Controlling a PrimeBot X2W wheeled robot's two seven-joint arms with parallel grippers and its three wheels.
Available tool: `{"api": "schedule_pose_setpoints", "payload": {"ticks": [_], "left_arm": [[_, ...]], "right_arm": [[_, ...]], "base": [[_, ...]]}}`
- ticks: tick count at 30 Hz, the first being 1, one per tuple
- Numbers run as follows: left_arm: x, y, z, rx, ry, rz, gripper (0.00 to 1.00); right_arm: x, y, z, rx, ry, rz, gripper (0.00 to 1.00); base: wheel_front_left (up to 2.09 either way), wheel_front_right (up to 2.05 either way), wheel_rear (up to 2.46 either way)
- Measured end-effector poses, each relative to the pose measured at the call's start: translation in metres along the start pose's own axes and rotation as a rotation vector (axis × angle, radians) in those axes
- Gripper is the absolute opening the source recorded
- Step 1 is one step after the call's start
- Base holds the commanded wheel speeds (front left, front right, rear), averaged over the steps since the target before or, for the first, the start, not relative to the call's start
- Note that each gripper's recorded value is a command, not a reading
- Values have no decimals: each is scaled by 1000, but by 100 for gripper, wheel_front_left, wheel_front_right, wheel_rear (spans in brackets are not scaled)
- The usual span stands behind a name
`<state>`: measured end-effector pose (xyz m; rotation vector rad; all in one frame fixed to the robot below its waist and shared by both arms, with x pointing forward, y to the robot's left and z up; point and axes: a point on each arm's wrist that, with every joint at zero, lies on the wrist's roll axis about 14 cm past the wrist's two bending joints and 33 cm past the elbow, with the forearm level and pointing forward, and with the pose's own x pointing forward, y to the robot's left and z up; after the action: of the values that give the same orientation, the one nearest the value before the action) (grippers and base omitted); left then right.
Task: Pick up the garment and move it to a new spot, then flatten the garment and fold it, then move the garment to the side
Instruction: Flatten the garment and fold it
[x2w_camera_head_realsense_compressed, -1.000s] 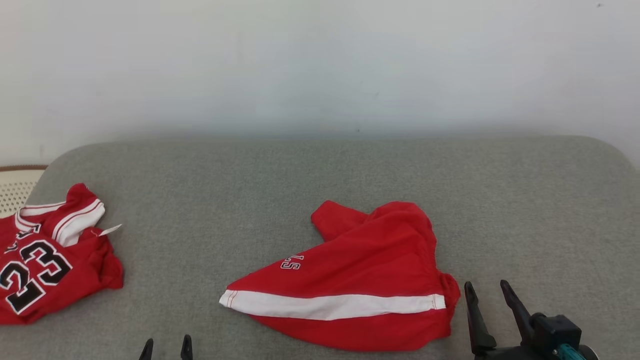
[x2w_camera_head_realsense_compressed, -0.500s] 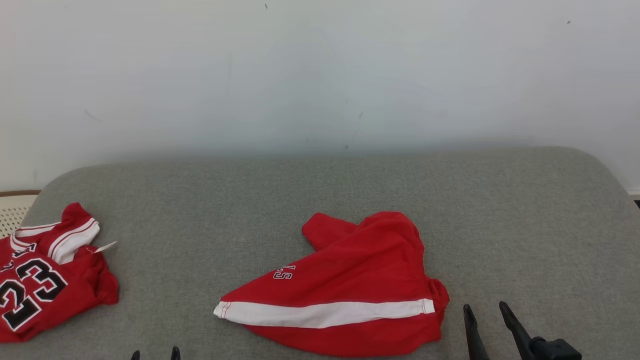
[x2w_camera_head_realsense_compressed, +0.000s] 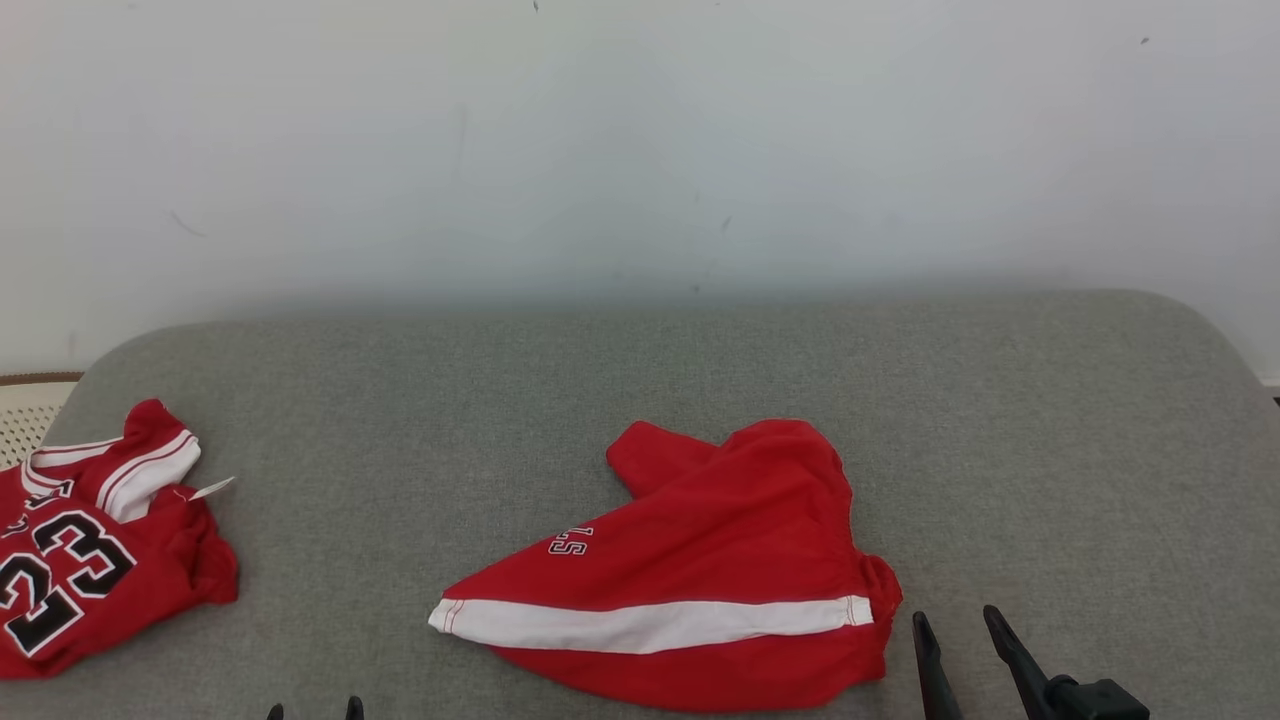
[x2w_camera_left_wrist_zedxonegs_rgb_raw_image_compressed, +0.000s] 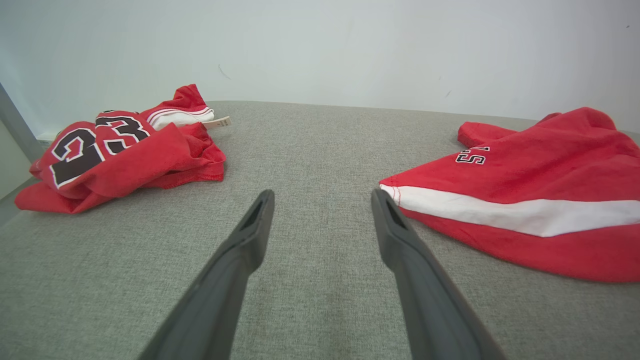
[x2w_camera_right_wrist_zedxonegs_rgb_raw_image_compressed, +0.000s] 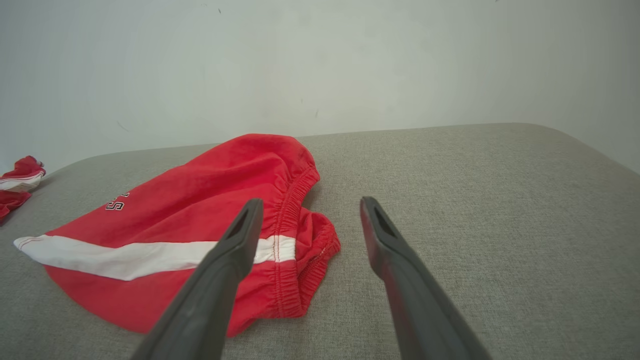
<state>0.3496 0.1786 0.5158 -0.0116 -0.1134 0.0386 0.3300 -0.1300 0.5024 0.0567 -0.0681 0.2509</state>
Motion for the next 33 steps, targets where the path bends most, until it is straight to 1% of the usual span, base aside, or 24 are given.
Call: {"api": "schedule_pose_setpoints", "payload": {"ticks": [4, 6, 8, 12, 16, 26, 33], "left_arm": [[0, -1, -3, -12, 10, -2, 100], [1, -3, -6, -57, 21, -10, 100], [2, -6, -9, -78, 31, -27, 100], [2, -12, -16, -147, 55, -56, 100], [7, -17, -19, -177, 62, -84, 100], [15, -24, -32, -182, 103, -108, 100], [17, -24, -38, -182, 122, -106, 100]], "right_arm": [[2, 3, -4, 12, 13, 8, 100], [2, 6, -15, 39, 45, 9, 100], [2, 9, -23, 55, 72, 19, 100], [12, 11, -26, 83, 82, 31, 100], [17, 14, -35, 115, 112, 37, 100], [27, 14, -53, 184, 174, 46, 100], [35, 18, -59, 199, 199, 76, 100]], "base": [[0, 0, 0], [0, 0, 0], [0, 0, 0], [0, 0, 0], [0, 0, 0], [0, 0, 0], [0, 0, 0]]}}
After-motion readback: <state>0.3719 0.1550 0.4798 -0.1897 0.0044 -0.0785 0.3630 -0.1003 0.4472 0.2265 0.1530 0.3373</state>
